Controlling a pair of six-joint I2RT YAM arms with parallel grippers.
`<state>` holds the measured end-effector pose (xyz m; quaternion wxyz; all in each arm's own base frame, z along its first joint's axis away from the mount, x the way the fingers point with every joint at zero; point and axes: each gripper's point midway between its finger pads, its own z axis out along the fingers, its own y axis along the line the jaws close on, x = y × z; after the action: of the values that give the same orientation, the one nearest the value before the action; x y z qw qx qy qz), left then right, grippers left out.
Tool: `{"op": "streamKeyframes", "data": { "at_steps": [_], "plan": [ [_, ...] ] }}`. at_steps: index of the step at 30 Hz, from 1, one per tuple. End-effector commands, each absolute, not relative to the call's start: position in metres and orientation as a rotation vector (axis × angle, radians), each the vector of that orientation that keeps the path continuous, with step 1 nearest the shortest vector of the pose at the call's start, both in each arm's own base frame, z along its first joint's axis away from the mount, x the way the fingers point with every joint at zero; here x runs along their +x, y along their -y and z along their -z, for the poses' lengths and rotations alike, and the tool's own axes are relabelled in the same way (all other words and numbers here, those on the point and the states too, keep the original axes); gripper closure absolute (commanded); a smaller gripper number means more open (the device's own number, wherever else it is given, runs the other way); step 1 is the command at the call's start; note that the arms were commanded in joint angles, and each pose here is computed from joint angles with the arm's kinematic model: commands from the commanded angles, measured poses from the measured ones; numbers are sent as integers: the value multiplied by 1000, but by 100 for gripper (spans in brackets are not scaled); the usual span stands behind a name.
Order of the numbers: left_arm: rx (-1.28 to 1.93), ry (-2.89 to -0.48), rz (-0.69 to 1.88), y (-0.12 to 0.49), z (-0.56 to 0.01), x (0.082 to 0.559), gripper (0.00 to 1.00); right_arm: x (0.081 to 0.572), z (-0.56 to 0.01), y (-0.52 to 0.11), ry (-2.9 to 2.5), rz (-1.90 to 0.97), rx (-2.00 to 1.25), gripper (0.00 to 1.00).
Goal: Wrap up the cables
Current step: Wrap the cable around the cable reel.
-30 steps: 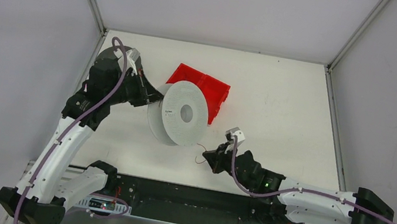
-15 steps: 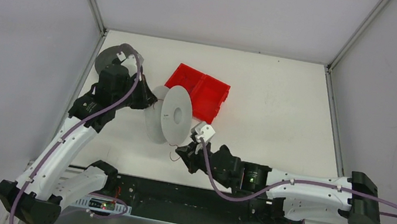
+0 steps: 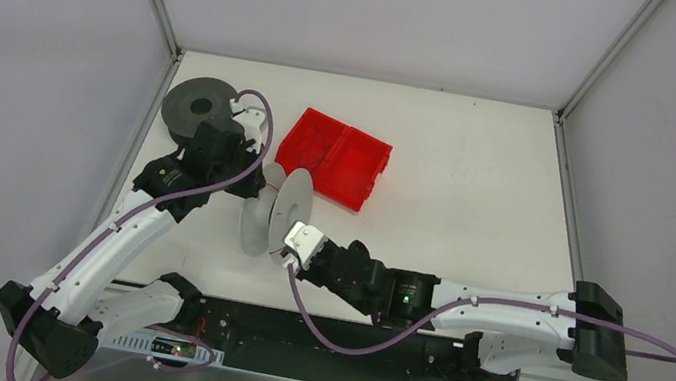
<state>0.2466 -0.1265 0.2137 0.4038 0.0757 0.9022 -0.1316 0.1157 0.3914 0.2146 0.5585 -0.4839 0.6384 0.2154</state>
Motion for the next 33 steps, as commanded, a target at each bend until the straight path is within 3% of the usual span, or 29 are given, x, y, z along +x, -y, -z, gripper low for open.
{"op": "streamKeyframes", "data": {
  "at_steps": [1, 11, 22, 28, 33],
  "plan": [
    [404, -2267, 315, 127, -207, 235, 100, 133, -278, -399, -1284, -445, -1061, 99],
    [468, -2269, 392, 136, -203, 223, 100, 132, -298, -420, -1053, -419, -1052, 100],
    [683, -2216, 422, 142, -200, 213, 100, 158, -292, -418, -979, -65, -1092, 99],
    [807, -2161, 489, 152, -203, 205, 100, 157, -289, -405, -1116, -237, -1143, 94],
    [916, -2082, 588, 164, -208, 191, 100, 151, -276, -384, -1251, -450, -1248, 98]
  ]
}}
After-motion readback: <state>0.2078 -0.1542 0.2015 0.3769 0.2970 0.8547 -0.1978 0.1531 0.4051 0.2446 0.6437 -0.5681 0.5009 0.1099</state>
